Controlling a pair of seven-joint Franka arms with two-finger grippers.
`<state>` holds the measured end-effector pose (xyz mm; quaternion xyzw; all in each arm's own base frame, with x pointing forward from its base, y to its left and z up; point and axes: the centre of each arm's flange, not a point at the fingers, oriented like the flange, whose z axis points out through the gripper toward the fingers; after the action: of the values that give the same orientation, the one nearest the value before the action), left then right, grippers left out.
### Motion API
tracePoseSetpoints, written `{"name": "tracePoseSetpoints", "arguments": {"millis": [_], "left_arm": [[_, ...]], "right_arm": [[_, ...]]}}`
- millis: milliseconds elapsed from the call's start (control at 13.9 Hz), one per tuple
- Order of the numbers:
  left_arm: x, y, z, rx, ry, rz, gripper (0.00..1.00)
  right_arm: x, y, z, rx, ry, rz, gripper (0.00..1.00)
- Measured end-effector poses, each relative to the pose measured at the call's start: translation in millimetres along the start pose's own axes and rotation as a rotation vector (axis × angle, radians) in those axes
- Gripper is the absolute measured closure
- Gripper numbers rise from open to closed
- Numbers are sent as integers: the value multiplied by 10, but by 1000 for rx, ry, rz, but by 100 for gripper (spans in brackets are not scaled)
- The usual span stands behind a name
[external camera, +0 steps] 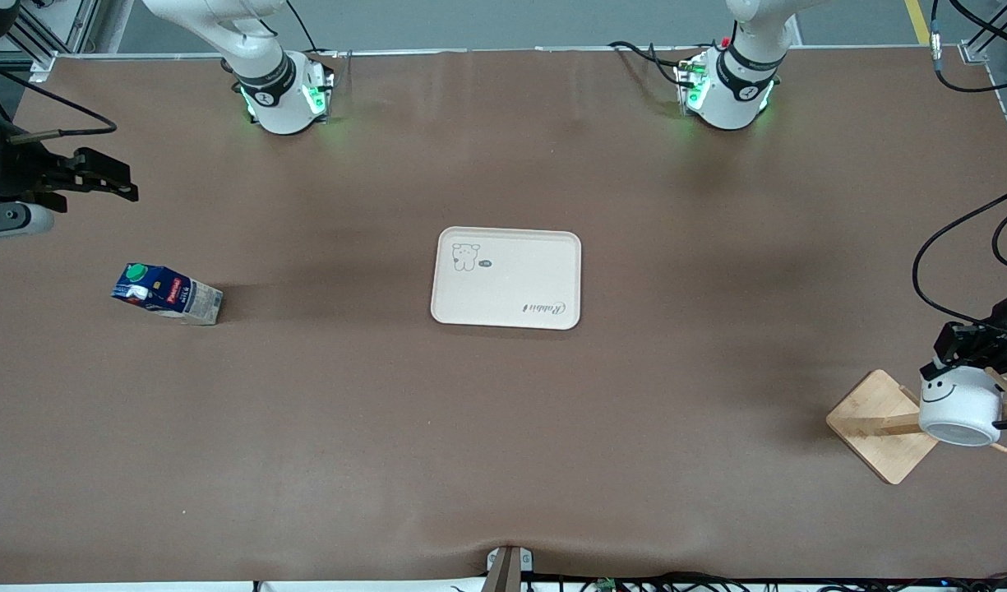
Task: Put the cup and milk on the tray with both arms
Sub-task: 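Close the left gripper on the white mug's rim, then lift the mug off the stand while the right gripper reaches the milk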
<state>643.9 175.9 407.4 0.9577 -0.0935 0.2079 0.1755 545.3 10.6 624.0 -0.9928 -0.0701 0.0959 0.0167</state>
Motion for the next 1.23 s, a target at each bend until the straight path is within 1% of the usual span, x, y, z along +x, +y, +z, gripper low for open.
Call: {"name": "tracePoseSetpoints", "arguments": {"millis": [144,505,865,1010,1226], "left_arm": [[14,33,-40,-5,-1,-21,88],[40,192,-192,-43,-26,-99,89],[10,314,-267,-82,-72,-183,89],[-2,346,-305,-75,-90,-212,89],[9,375,-398,-24,-117,-203,89]], "right_arm": [[0,1,0,0,0,0,0],[1,1,0,0,1,0,0],[7,2,7,0,-1,0,0],[13,4,16,0,-3,1,0],[31,10,39,1,-8,1,0]]}}
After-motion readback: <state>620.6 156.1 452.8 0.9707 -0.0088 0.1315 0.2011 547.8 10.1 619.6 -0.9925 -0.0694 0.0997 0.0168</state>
